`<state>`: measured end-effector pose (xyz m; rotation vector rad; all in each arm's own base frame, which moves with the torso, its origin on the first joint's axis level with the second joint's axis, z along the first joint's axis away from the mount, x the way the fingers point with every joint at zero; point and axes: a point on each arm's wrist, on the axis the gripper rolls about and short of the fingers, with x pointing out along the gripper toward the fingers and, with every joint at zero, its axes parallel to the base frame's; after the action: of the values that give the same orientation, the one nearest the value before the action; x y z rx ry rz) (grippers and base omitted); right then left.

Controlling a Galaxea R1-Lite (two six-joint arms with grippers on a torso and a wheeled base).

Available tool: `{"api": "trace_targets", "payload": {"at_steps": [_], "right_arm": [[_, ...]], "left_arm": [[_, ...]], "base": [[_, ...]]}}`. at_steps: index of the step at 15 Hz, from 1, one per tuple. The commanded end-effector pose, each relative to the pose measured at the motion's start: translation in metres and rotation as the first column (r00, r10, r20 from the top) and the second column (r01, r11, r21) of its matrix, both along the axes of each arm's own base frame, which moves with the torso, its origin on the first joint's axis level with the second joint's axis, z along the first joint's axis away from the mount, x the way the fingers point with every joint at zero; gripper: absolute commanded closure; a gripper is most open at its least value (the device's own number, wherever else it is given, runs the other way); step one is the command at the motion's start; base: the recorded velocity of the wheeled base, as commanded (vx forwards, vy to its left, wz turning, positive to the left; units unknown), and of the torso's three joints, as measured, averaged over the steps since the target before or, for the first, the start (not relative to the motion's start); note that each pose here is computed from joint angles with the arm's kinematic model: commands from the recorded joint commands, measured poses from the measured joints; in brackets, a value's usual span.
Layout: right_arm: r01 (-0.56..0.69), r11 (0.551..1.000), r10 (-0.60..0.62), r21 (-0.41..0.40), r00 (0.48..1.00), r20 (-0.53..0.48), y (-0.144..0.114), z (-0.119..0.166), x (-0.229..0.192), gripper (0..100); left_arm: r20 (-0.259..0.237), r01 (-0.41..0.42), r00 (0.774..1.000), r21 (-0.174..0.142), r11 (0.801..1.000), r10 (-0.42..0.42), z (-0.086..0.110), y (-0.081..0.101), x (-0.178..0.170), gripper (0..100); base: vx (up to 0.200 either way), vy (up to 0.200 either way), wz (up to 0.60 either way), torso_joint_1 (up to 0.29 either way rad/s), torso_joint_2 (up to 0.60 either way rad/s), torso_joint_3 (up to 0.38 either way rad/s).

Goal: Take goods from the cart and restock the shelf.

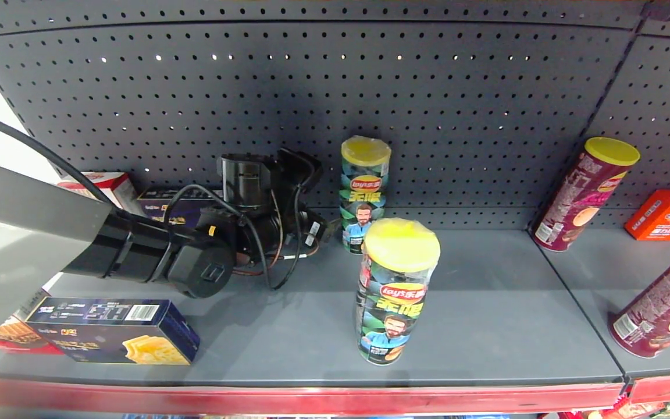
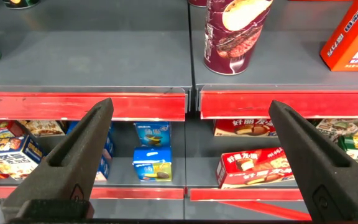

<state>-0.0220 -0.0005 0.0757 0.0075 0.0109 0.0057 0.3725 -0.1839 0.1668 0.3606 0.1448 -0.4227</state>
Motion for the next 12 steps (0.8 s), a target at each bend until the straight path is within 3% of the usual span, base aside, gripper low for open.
{"api": "trace_targets", "payload": {"at_steps": [1, 2, 5, 7, 9, 12], "right_arm": [[0.0, 1.0, 0.0, 0.0, 1.0, -0.001, 0.0, 0.0, 0.0, 0], [-0.002, 1.0, 0.002, 0.0, 1.0, -0.001, 0.0, 0.0, 0.0, 0], [0.0, 1.0, 0.0, 0.0, 1.0, -0.001, 0.0, 0.0, 0.0, 0], [-0.002, 1.0, 0.002, 0.0, 1.0, -0.001, 0.0, 0.0, 0.0, 0], [-0.002, 1.0, 0.002, 0.0, 1.0, -0.001, 0.0, 0.0, 0.0, 0], [0.0, 1.0, 0.0, 0.0, 1.0, -0.001, 0.0, 0.0, 0.0, 0]], "left_arm": [[-0.001, 0.003, 1.0, 0.001, 1.0, -0.003, -0.001, -0.001, 0.0, 0], [0.008, 0.001, 1.0, -0.004, 1.0, -0.001, 0.002, 0.0, -0.002, 0], [0.094, -0.001, 0.996, -0.045, 0.999, 0.006, 0.04, 0.009, -0.021, 0], [0.148, -0.02, 0.988, -0.076, 0.997, 0.031, 0.069, 0.019, -0.052, 0], [0.173, -0.036, 0.984, -0.104, 0.994, 0.054, 0.083, 0.03, -0.075, 0], [0.25, -0.071, 0.96, -0.208, 0.976, 0.123, 0.109, 0.064, -0.135, 0]], "base": [[0.0, 0.0, 0.0, 0.0, 0.0, 0.0], [0.0, 0.0, 0.0, 0.0, 0.0, 0.0], [0.0, 0.0, 0.0, 0.0, 0.0, 0.0], [0.0, 0.0, 0.0, 0.0, 0.0, 0.0], [0.0, 0.0, 0.0, 0.0, 0.0, 0.0], [0.0, 0.0, 0.0, 0.0, 0.0, 0.0]]}}
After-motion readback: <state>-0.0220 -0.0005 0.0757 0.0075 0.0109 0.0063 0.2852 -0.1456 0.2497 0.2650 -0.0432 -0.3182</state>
